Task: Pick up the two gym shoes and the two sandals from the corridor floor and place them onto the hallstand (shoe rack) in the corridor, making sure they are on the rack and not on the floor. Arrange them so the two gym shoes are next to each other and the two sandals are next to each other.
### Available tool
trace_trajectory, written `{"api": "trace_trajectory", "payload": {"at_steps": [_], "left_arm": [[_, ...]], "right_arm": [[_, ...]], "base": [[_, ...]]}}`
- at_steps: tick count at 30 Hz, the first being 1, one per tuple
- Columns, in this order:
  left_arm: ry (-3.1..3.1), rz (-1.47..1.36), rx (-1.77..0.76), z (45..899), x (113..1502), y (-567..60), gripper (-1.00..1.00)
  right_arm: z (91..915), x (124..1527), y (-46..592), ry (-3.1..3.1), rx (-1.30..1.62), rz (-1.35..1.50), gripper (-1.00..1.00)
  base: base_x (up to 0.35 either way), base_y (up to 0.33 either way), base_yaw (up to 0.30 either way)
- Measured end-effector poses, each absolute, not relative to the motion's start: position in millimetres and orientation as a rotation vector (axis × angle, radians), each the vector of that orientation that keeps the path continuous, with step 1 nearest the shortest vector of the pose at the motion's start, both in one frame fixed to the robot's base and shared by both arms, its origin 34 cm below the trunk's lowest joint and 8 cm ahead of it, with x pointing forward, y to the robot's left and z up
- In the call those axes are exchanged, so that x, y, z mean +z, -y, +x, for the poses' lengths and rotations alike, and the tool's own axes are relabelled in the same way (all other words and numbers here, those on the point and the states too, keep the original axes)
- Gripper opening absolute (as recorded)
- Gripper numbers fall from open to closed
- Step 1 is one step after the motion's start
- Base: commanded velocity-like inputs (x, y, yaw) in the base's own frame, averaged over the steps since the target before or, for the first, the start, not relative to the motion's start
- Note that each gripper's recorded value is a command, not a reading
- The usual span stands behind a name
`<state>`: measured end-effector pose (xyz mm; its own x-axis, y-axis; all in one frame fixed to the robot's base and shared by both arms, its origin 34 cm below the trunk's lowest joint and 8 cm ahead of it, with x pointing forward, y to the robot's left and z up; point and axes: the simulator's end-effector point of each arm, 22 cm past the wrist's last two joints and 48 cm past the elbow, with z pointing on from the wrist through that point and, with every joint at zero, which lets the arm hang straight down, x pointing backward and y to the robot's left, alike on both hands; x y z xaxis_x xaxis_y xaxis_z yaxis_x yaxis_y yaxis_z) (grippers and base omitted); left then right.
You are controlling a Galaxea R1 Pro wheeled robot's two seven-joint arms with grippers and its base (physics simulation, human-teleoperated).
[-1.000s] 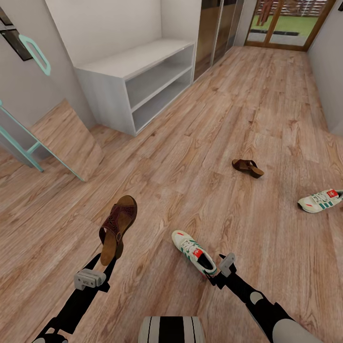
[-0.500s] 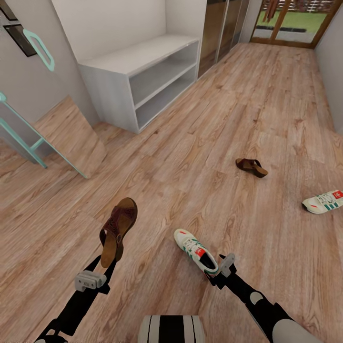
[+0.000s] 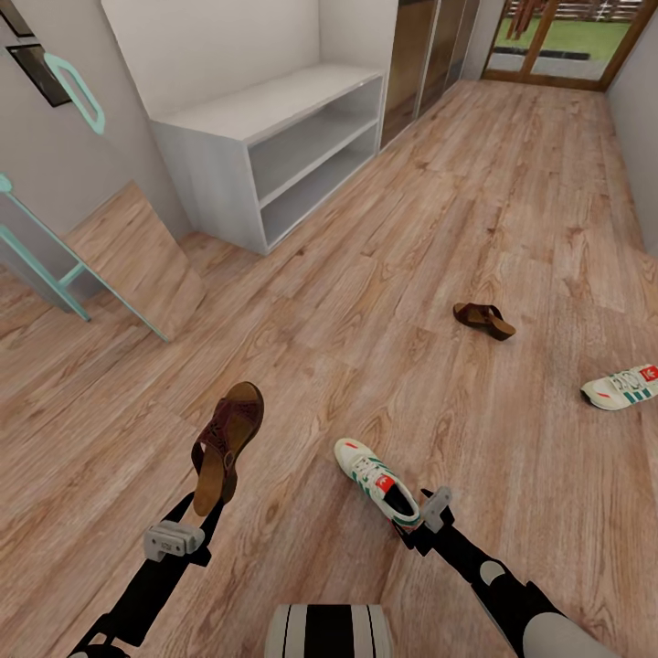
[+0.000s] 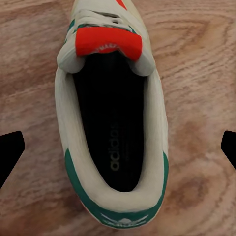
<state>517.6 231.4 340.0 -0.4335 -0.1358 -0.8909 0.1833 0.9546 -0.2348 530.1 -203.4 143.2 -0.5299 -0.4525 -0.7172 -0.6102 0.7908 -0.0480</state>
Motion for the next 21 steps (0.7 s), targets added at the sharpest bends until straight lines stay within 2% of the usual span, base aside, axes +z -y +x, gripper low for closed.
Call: {"api": "trace_trajectory", "payload": {"at_steps": [21], "left_arm": [[-1.994,0.032,-0.349,514.1,333.2,-234.0,-1.0]], "right_arm": [[532.3,147.8,203.8,-2.189,0.272,-0.787,1.0]], "base": [[0.0,0.0,0.0]]}}
